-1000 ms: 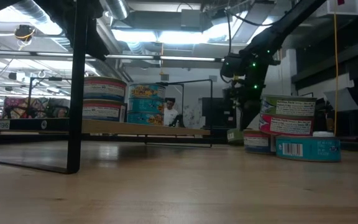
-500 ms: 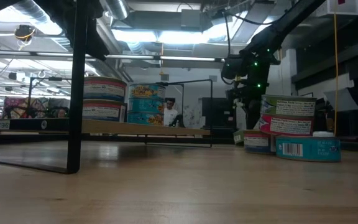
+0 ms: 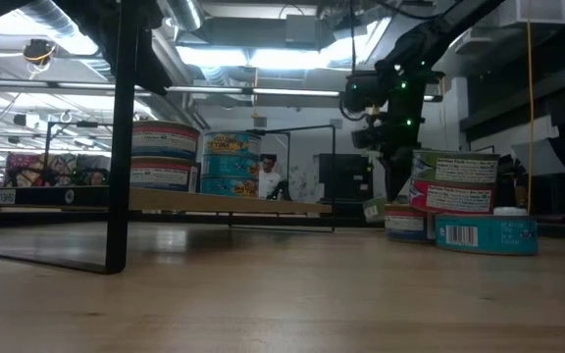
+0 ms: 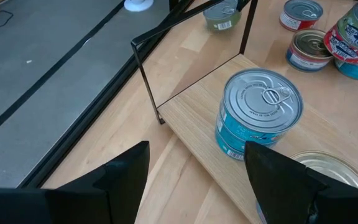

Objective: Stack canned seafood by type on shelf
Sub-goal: Put the top green tuna can on the shelf

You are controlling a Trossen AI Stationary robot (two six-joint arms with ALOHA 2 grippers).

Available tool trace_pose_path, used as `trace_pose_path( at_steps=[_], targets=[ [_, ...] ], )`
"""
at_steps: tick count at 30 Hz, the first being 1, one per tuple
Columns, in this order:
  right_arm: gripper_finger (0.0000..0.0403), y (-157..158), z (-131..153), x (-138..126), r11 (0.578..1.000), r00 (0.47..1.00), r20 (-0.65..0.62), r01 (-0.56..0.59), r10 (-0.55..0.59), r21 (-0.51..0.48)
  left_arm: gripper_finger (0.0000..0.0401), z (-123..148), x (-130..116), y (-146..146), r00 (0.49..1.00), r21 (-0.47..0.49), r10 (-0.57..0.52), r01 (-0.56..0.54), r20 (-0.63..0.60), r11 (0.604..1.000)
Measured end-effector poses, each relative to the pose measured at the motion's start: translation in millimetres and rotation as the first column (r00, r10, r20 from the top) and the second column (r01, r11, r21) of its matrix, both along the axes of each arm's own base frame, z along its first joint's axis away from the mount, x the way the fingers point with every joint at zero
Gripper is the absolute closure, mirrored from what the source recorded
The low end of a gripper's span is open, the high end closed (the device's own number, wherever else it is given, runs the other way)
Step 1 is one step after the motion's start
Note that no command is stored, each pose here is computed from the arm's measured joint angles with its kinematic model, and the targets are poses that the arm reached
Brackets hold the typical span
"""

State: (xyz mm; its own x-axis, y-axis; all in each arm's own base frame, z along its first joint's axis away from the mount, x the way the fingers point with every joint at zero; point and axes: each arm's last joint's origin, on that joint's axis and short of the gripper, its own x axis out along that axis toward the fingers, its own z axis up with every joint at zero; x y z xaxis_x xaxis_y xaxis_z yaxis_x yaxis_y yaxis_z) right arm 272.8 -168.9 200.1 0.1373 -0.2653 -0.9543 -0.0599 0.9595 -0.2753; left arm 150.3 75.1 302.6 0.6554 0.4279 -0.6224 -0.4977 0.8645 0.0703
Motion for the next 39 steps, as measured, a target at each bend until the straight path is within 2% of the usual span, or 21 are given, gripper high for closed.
trace_pose_path(
  at_steps=[11,19,25,39],
  targets=[
    [0.0403,30,37,-9,1.0,0.998,0.068,0.017,-0.015,-0.018,0.0143,-3,-2,-1,1.0,-0.015,0.0,0.0,-0.031,1.0],
    [0.0403,66,54,-10,1.0,0.994,0.104,-0.016,0.016,-0.005,0.0143,-4,-3,-1,0.999,-0.027,0.005,-0.006,-0.041,1.0],
    [0.0403,93,60,-4,0.998,0.989,0.14,-0.056,0.055,0.001,0.0143,-4,-3,-1,0.999,-0.026,0.005,-0.006,-0.04,1.0],
    [0.0403,141,61,6,0.987,0.976,0.15,-0.153,0.159,-0.053,0.0143,-3,-3,-1,0.999,-0.026,0.004,-0.005,-0.039,1.0]
  ],
)
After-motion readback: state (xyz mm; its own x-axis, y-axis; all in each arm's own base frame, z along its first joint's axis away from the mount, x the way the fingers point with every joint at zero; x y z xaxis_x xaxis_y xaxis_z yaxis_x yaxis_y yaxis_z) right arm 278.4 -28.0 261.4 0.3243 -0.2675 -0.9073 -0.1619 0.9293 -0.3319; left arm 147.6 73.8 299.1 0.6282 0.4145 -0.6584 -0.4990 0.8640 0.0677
